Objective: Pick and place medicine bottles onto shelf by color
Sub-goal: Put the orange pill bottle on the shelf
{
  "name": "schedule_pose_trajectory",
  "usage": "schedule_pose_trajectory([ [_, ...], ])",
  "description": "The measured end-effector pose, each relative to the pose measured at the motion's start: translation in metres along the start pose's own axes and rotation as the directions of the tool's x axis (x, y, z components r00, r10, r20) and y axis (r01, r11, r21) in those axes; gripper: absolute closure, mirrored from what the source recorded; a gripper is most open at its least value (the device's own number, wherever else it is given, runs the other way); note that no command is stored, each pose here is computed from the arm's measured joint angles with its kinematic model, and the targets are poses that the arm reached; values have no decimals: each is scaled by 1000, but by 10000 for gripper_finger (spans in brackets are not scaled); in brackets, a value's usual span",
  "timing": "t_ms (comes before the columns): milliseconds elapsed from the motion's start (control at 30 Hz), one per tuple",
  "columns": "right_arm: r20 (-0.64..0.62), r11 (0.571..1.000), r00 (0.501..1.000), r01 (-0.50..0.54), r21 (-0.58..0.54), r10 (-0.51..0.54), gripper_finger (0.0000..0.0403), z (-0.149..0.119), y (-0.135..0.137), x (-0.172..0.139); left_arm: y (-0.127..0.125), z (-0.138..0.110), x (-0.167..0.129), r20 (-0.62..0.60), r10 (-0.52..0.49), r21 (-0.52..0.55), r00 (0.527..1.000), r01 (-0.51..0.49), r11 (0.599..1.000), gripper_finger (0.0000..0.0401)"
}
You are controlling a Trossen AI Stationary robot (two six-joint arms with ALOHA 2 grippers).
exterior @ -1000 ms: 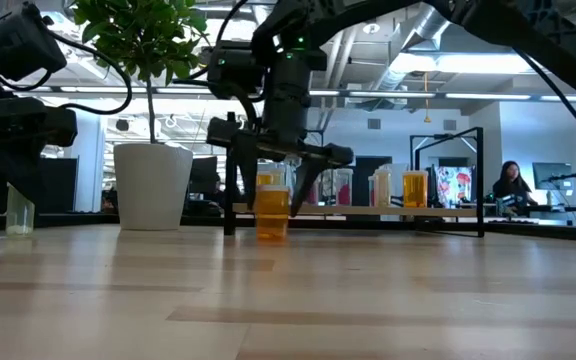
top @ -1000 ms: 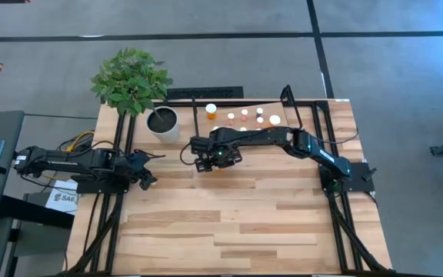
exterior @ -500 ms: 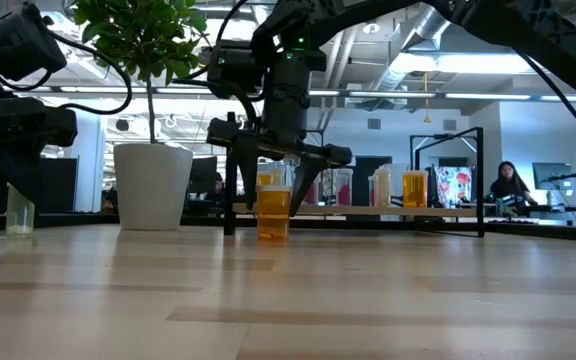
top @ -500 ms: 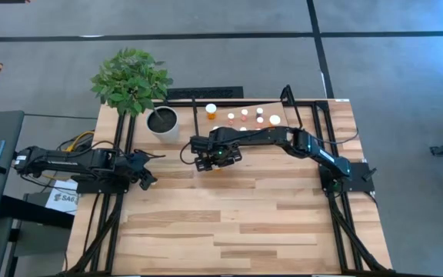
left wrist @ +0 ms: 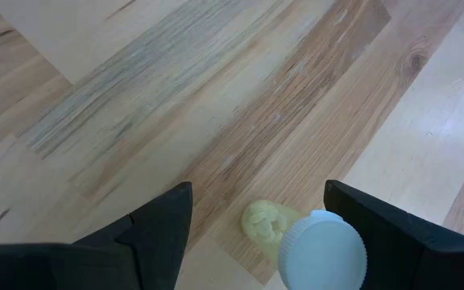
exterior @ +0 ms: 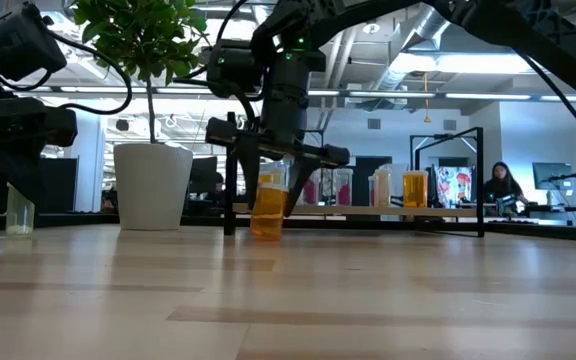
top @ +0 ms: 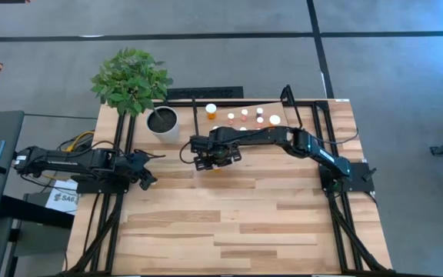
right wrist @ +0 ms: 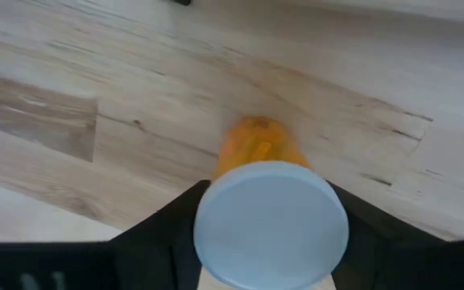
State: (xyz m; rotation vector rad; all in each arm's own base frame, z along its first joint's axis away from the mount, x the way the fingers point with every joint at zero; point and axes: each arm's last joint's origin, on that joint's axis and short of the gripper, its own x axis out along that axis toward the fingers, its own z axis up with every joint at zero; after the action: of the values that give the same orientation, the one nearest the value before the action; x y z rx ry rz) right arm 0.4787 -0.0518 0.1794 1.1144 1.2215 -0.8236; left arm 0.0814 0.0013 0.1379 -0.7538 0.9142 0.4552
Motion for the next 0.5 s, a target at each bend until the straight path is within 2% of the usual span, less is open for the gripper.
schedule_pose_trajectory([
  [133,0,1000,1000,1,0,-1,201,-1,0,-3,0,0,0,0,0,0,1000,0,1000,134],
  [333,19,1000,1000,6,0,-6,162,-2,-1,-19,0,0,0,0,0,0,1000,0,1000,134],
  [500,25,1000,1000,5,1,-5,165,-4,-4,-34,0,0,0,0,0,0,1000,0,1000,134],
])
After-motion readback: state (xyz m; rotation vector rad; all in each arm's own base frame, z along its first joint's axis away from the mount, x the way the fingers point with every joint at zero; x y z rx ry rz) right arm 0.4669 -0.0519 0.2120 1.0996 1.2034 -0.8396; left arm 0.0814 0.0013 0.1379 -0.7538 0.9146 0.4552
